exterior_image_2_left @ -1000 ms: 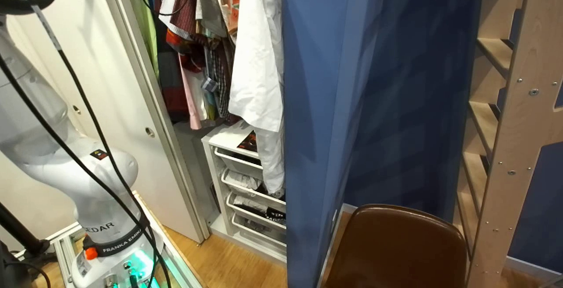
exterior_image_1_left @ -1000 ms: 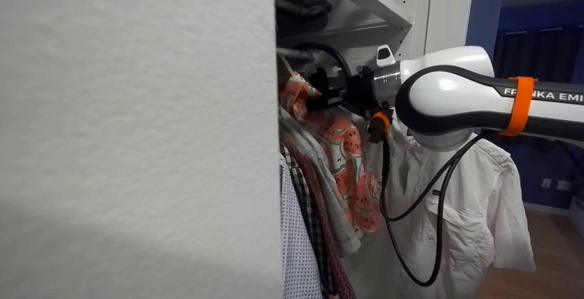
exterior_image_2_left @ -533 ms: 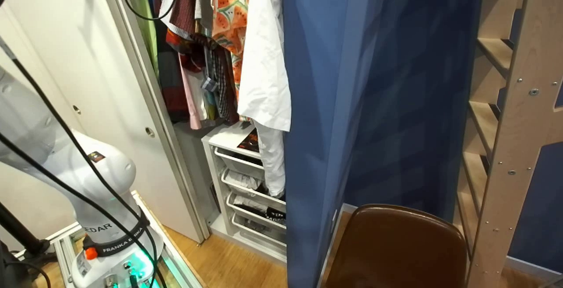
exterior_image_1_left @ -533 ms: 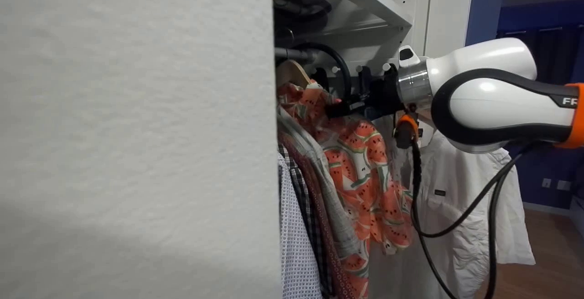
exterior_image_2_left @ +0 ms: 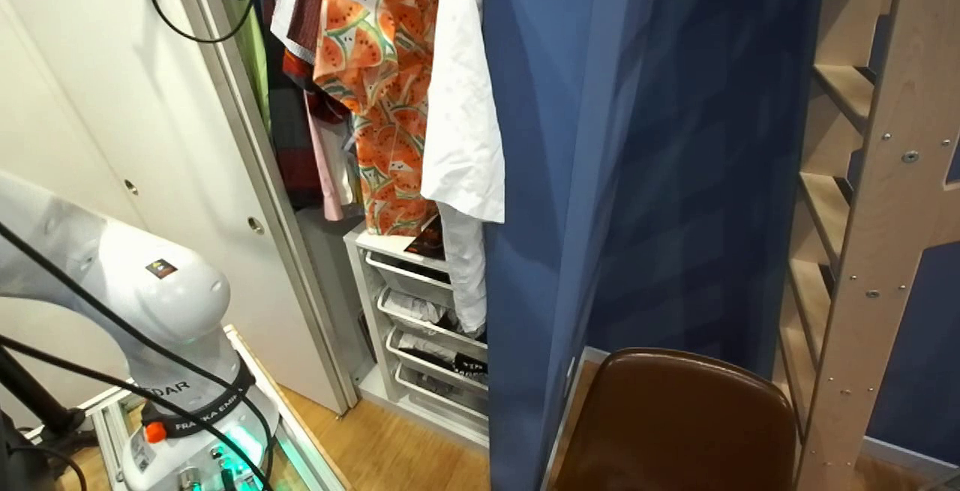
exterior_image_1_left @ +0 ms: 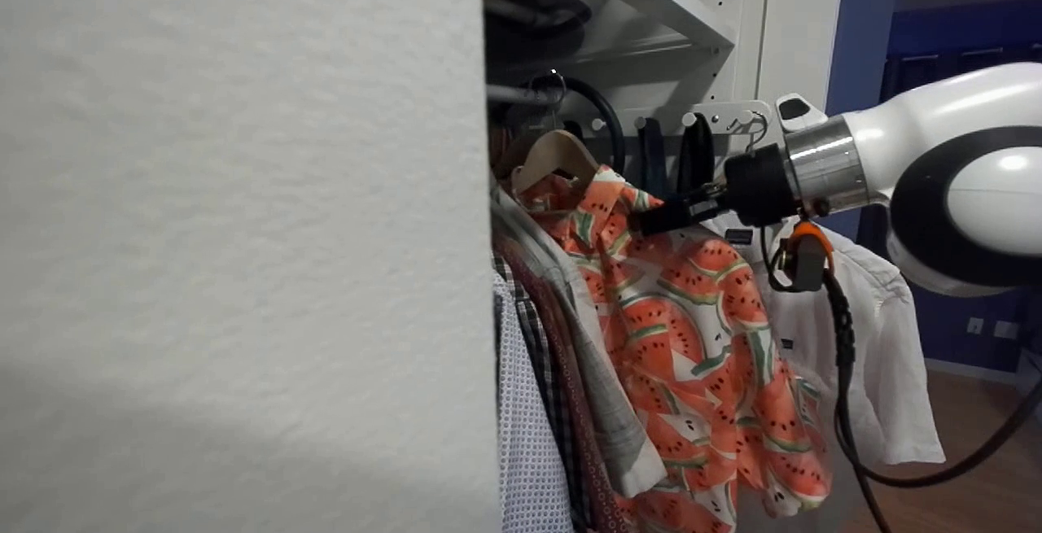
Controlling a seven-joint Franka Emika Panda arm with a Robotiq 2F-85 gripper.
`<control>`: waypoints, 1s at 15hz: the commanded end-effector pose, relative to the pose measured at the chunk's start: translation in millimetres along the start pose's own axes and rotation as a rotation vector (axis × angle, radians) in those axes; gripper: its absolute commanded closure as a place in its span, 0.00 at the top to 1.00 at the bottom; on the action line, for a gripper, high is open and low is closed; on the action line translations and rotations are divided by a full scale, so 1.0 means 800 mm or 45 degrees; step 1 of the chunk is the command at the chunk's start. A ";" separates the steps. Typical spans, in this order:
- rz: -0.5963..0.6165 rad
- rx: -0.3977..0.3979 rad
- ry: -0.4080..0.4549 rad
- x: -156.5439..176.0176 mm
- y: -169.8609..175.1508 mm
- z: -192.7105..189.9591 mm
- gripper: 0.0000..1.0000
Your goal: Hang two shirts on the first and second hooks, respectively
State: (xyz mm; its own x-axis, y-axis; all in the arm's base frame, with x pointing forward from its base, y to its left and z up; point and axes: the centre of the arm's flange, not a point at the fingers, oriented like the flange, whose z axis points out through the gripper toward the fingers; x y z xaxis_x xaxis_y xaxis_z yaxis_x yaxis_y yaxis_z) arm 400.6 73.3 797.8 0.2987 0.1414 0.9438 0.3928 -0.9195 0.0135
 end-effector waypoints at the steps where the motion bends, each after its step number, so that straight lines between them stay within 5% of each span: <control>1: 0.059 -0.041 0.039 -0.017 -0.003 -0.061 0.02; 15: 0.313 -0.269 0.053 -0.071 0.051 -0.184 0.02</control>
State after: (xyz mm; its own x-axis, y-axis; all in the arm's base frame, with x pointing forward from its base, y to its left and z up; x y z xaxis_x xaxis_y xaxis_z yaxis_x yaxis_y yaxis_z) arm 293.8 -12.5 789.1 0.3493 -0.0501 0.9357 0.1819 -0.9759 -0.1202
